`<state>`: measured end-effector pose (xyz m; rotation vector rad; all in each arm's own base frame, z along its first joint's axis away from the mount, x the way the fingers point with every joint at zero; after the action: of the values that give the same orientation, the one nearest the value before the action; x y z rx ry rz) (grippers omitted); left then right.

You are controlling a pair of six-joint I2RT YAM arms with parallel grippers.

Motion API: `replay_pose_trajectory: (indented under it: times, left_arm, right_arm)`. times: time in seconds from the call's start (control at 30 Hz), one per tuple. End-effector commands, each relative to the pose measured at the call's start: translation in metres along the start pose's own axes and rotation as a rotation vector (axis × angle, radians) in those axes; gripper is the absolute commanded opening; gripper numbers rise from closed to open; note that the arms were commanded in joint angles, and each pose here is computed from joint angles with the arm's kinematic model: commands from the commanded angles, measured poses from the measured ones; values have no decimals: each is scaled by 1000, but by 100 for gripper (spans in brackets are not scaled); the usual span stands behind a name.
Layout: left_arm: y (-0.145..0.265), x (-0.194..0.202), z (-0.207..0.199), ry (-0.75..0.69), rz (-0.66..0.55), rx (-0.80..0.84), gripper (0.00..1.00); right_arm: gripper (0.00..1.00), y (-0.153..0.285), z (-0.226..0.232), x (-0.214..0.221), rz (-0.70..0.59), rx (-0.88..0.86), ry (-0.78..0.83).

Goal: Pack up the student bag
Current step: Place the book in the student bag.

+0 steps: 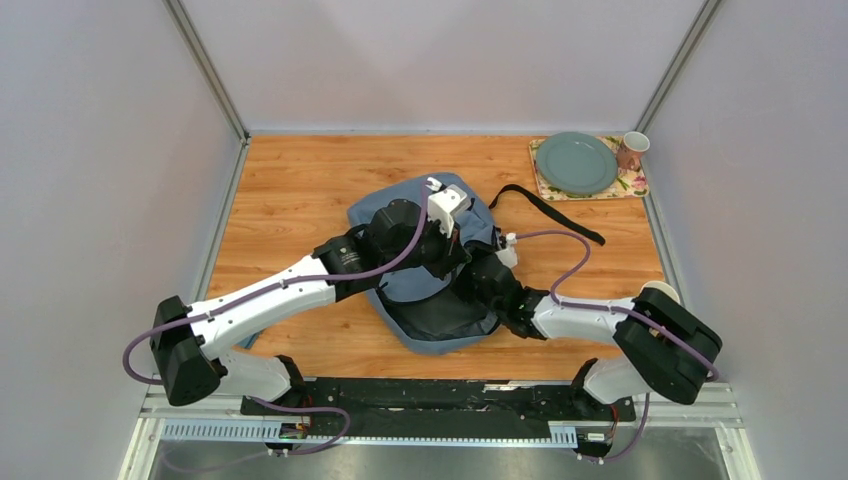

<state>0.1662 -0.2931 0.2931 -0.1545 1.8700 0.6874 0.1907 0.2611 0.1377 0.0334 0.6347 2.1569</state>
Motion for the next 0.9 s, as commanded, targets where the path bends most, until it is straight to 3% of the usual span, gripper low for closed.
replay_pose_trajectory:
  times: [0.0,0.07,0.1,0.17,0.2,0.23,0.27,0.33,0.37,0.47,0.57,0.67,0.77,0.8,0.87]
  left_arm:
    - [20,-17,-9,-15,-103,36,0]
    - [19,-12,-7,-20,-78,27,0]
    - [19,-8,-6,-22,-68,29,0]
    - [17,-3,-7,-22,-59,47,0]
    - [15,5,-5,-24,-47,52,0]
    - [15,8,-8,-28,-37,98,0]
    - [12,13,-10,-27,-20,129,0]
    - [7,28,-16,-14,45,221,0]
    - [5,33,-17,-13,69,237,15]
    - [1,53,-25,-17,135,296,57]
    - [9,61,-33,-44,165,330,77]
    - [32,56,-35,-64,114,311,77]
    - [53,55,-11,-79,41,43,77]
    - [59,63,7,-82,51,-129,78]
    - [72,65,24,-57,28,-213,78]
  right_arm:
    - [11,10,5,-13,-76,-61,11]
    - [17,25,-13,-13,-51,-24,56]
    - [28,40,-7,-17,-54,-48,55]
    - [36,59,-33,-20,-47,67,104]
    - [44,78,-27,-26,-64,44,97]
    - [47,88,-34,-29,-77,90,95]
    - [49,103,-60,-36,-111,250,151]
    - [55,133,-60,-50,-177,262,141]
    - [57,147,-78,-57,-213,357,167]
    - [63,182,-84,-72,-288,284,124]
    - [71,198,-88,-81,-342,235,109]
    - [76,204,-88,-84,-356,235,108]
    - [78,200,-78,-79,-307,226,128]
    - [79,198,-75,-78,-288,220,157]
    - [81,187,-64,-69,-222,192,159]
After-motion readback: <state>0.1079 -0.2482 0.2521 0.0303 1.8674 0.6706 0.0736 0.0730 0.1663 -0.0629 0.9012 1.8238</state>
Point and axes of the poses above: each gripper's point midway between its finger pads, its own y axis back along the fingers, its own z axis along the line the jaws close on, x = y × z, the point moved 9 cm from there along y, back along the fingers, and after that the axes turned 3 degrees about -y, right-handed, at the moved point
